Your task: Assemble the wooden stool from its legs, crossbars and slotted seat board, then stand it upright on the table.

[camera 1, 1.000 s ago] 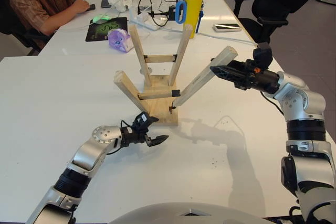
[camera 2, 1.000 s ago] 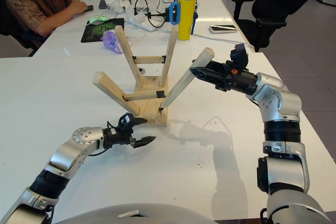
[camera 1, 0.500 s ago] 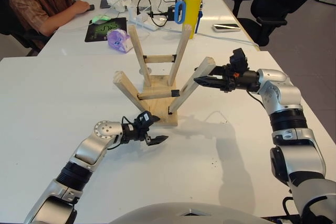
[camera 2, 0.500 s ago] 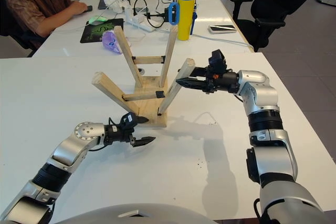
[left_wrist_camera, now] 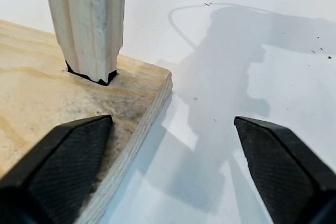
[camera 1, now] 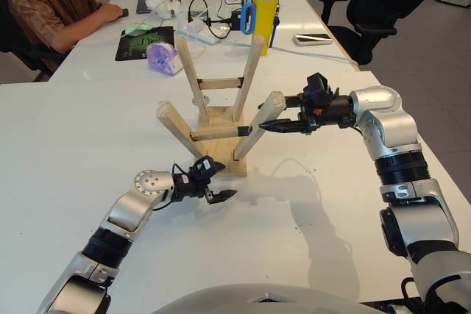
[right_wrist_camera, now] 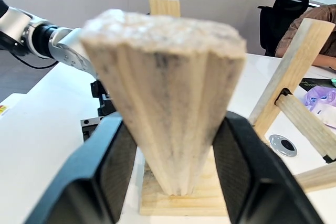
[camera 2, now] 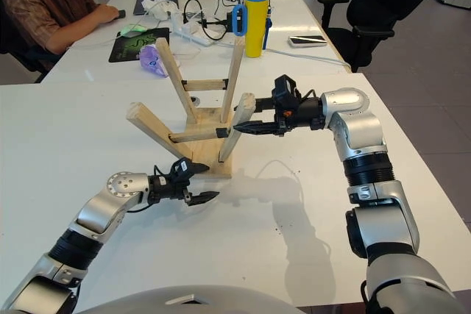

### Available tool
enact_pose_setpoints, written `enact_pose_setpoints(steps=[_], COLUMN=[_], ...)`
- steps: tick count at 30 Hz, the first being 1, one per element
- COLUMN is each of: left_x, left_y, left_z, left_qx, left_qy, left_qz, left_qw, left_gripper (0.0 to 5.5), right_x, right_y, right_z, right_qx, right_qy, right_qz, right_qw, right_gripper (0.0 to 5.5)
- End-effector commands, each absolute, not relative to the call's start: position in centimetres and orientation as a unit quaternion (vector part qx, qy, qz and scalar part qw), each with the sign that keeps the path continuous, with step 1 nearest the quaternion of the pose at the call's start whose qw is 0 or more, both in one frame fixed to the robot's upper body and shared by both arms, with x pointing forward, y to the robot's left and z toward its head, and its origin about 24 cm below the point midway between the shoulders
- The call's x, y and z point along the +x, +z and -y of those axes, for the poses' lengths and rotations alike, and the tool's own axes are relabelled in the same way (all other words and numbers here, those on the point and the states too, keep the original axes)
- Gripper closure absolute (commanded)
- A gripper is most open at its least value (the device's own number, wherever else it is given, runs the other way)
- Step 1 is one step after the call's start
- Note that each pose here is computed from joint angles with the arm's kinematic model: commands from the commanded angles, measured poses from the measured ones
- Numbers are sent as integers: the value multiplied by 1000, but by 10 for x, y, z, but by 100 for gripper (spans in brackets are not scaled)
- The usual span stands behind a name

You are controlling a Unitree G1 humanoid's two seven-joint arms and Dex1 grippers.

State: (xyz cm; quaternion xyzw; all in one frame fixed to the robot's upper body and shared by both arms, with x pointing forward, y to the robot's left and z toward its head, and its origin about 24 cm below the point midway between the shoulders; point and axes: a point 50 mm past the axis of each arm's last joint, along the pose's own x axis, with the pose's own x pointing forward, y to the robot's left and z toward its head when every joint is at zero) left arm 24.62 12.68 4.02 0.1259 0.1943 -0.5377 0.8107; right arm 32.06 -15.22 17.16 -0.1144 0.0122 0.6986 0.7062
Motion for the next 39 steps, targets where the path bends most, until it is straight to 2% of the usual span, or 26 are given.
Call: enact_pose_setpoints(steps=[1,8,14,17,20,22,24,27,30,32,34,37,39], left_x=[237,237,239,241,238,227,214,210,220,239,256,267,267], left_y=[17,13,13,26,63,96,123,174,219,235,228,185,139], left_z=[-133,-136,-138,-141,-137,-134,-134,-133,-130,-134,-133,-131,-133], left_qx=[124,128,131,159,160,153,196,278,316,380,446,521,574], left_qy=[-524,-518,-508,-490,-479,-472,-450,-376,-280,-188,-147,-171,-216], left_qz=[-258,-263,-261,-223,-108,-1,102,262,368,366,317,210,107], left_qw=[802,803,810,828,856,868,865,844,828,828,824,810,782], left_gripper=[119,119,119,119,119,119,119,119,119,119,119,119,119], right_x=[315,319,318,319,322,322,322,323,324,325,326,327,328], right_y=[145,146,168,169,162,159,156,156,154,151,149,148,148], right_z=[138,126,114,114,115,117,118,119,117,117,115,111,108], right_qx=[-106,-125,-144,-152,-153,-152,-151,-146,-148,-150,-151,-152,-153], right_qy=[717,696,696,686,668,654,642,634,633,631,631,635,638], right_qz=[-81,-136,-115,-122,-138,-147,-153,-160,-169,-176,-180,-181,-180], right_qw=[684,694,694,701,715,727,736,742,741,741,740,735,733], right_gripper=[346,346,346,346,346,346,346,346,346,346,346,346,346])
